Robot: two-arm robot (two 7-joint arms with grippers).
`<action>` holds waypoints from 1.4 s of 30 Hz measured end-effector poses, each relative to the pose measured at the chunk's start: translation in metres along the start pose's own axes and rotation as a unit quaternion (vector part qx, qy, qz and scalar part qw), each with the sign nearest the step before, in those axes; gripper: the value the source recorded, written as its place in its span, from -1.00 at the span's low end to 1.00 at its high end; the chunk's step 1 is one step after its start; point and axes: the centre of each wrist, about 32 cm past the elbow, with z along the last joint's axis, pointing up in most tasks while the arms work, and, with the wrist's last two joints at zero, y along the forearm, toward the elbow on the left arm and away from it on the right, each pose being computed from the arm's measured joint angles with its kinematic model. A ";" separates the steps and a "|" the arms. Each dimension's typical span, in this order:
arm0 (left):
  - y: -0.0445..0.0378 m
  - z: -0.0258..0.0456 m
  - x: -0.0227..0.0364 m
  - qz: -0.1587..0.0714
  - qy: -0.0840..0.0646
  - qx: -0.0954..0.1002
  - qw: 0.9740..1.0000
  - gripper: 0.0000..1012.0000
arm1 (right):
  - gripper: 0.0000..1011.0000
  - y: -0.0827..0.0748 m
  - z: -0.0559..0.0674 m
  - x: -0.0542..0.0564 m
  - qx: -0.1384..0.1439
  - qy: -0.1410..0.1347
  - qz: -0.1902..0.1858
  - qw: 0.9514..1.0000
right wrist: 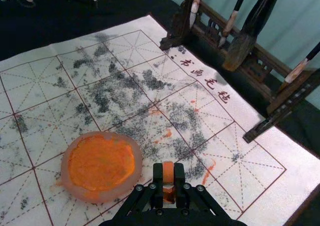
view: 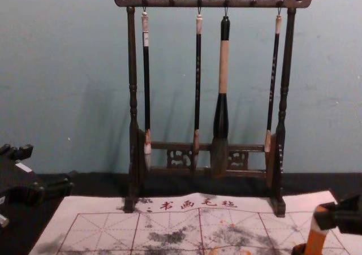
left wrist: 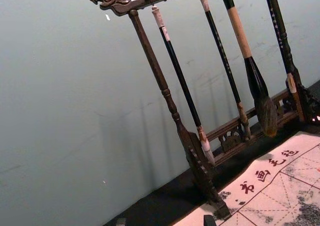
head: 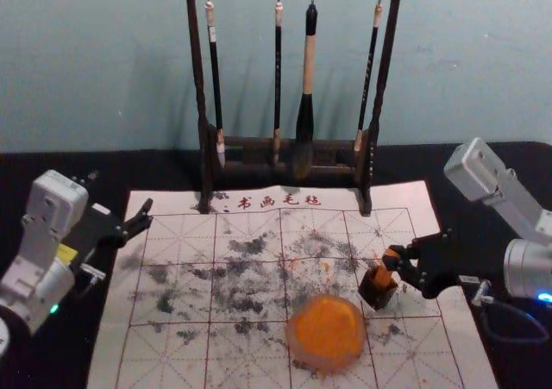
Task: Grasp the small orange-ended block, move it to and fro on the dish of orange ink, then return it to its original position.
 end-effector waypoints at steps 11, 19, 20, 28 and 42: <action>0.0000 0.0000 0.0000 0.000 0.000 0.000 1.000 0.98 | -0.83 0.014 -0.002 0.002 -0.009 0.001 0.007 1.000; 0.0000 0.0000 0.0000 0.000 0.000 0.000 1.000 0.98 | -0.83 0.021 -0.003 0.001 -0.019 -0.003 0.014 1.000; 0.0000 0.0000 0.0000 0.000 0.000 0.000 1.000 0.98 | -0.83 0.022 -0.003 0.001 -0.020 -0.004 0.015 1.000; 0.0000 0.0000 0.0000 0.000 0.000 0.000 1.000 0.98 | -0.83 0.026 -0.003 -0.001 -0.026 -0.011 0.022 0.999; 0.0000 0.0000 0.0000 0.000 0.000 0.000 1.000 0.98 | -0.83 0.028 -0.002 -0.002 -0.025 -0.021 0.020 0.999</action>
